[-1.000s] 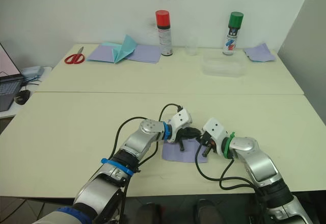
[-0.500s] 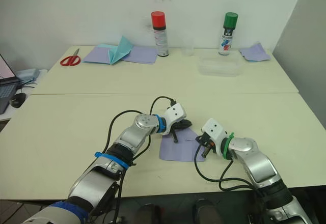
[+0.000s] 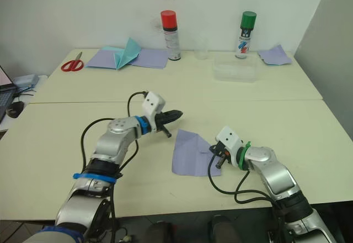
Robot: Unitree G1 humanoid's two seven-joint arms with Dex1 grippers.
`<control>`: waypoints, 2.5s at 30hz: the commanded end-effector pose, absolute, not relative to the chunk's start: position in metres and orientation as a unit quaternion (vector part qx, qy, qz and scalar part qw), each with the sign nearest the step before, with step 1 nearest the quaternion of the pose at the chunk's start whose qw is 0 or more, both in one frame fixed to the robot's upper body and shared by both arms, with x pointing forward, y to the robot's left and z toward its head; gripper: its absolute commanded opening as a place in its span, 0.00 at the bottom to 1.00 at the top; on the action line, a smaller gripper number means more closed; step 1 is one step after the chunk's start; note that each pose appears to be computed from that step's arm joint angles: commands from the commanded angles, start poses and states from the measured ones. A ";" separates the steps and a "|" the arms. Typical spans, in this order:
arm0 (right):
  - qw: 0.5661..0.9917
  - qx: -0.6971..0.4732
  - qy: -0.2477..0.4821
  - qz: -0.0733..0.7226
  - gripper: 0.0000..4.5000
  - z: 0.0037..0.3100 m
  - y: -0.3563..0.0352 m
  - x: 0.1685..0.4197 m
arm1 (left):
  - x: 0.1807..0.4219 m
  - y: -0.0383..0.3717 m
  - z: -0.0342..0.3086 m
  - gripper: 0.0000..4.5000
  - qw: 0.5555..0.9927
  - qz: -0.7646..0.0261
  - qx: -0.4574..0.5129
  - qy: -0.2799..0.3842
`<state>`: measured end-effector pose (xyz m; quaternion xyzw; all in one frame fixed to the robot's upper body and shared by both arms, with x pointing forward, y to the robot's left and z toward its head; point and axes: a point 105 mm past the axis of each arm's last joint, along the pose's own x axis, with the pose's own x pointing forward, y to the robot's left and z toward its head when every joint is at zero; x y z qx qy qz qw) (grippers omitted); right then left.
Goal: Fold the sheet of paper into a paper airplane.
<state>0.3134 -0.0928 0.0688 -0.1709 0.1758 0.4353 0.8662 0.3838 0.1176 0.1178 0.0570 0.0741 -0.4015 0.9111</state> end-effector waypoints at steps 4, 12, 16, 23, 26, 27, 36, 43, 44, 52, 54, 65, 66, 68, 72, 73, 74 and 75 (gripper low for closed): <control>0.862 -0.178 0.201 0.430 0.00 0.056 -0.097 0.314 | 0.349 0.113 0.128 0.37 0.897 -0.433 -0.038 0.081; 0.860 -0.179 0.200 0.433 0.00 0.057 -0.096 0.316 | 0.336 0.103 0.102 0.71 0.899 -0.412 -0.062 0.132; 0.860 -0.179 0.200 0.435 0.00 0.057 -0.095 0.315 | 0.341 0.099 0.097 0.71 0.902 -0.408 -0.046 0.136; 0.861 -0.178 0.201 0.432 0.00 0.056 -0.096 0.314 | 0.347 0.095 0.096 0.36 0.900 -0.414 -0.040 0.127; 0.862 -0.178 0.201 0.429 0.00 0.056 -0.096 0.314 | 0.345 0.093 0.098 0.14 0.898 -0.420 -0.041 0.123; 0.863 -0.177 0.202 0.428 0.00 0.056 -0.097 0.313 | 0.343 0.092 0.098 0.08 0.895 -0.427 -0.036 0.121; 0.863 -0.176 0.204 0.428 0.00 0.054 -0.096 0.310 | 0.324 0.071 0.088 0.00 0.853 -0.499 0.123 0.095; 0.863 -0.175 0.203 0.429 0.00 0.055 -0.095 0.311 | 0.318 0.071 0.069 0.00 0.833 -0.514 0.169 0.121; 0.863 -0.175 0.203 0.429 0.00 0.055 -0.095 0.311 | 0.318 0.071 0.067 0.00 0.830 -0.515 0.174 0.123; 0.862 -0.171 0.204 0.431 0.00 0.055 -0.093 0.311 | 0.320 0.069 0.056 0.00 0.822 -0.520 0.190 0.136; 0.862 -0.170 0.203 0.431 0.00 0.055 -0.093 0.311 | 0.319 0.069 0.053 0.00 0.820 -0.521 0.190 0.139; 0.867 -0.129 0.153 0.456 0.13 0.091 -0.078 0.316 | 0.320 0.072 0.050 0.00 0.814 -0.527 0.200 0.143; 0.866 -0.125 0.150 0.461 0.20 0.096 -0.076 0.316 | 0.321 0.072 0.050 0.00 0.813 -0.527 0.200 0.143; 0.865 -0.127 0.139 0.464 0.36 0.104 -0.074 0.318 | 0.321 0.073 0.050 0.00 0.813 -0.527 0.201 0.142; 0.869 -0.121 0.124 0.463 0.61 0.114 -0.066 0.324 | 0.322 0.073 0.050 0.00 0.813 -0.527 0.203 0.142; 0.869 -0.118 0.124 0.464 0.61 0.115 -0.064 0.325 | 0.322 0.074 0.050 0.00 0.813 -0.527 0.203 0.142; 0.870 -0.113 0.124 0.463 0.61 0.114 -0.063 0.326 | 0.322 0.074 0.050 0.00 0.813 -0.527 0.203 0.142; 0.873 -0.105 0.125 0.459 0.57 0.114 -0.061 0.329 | 0.322 0.074 0.050 0.00 0.813 -0.527 0.203 0.142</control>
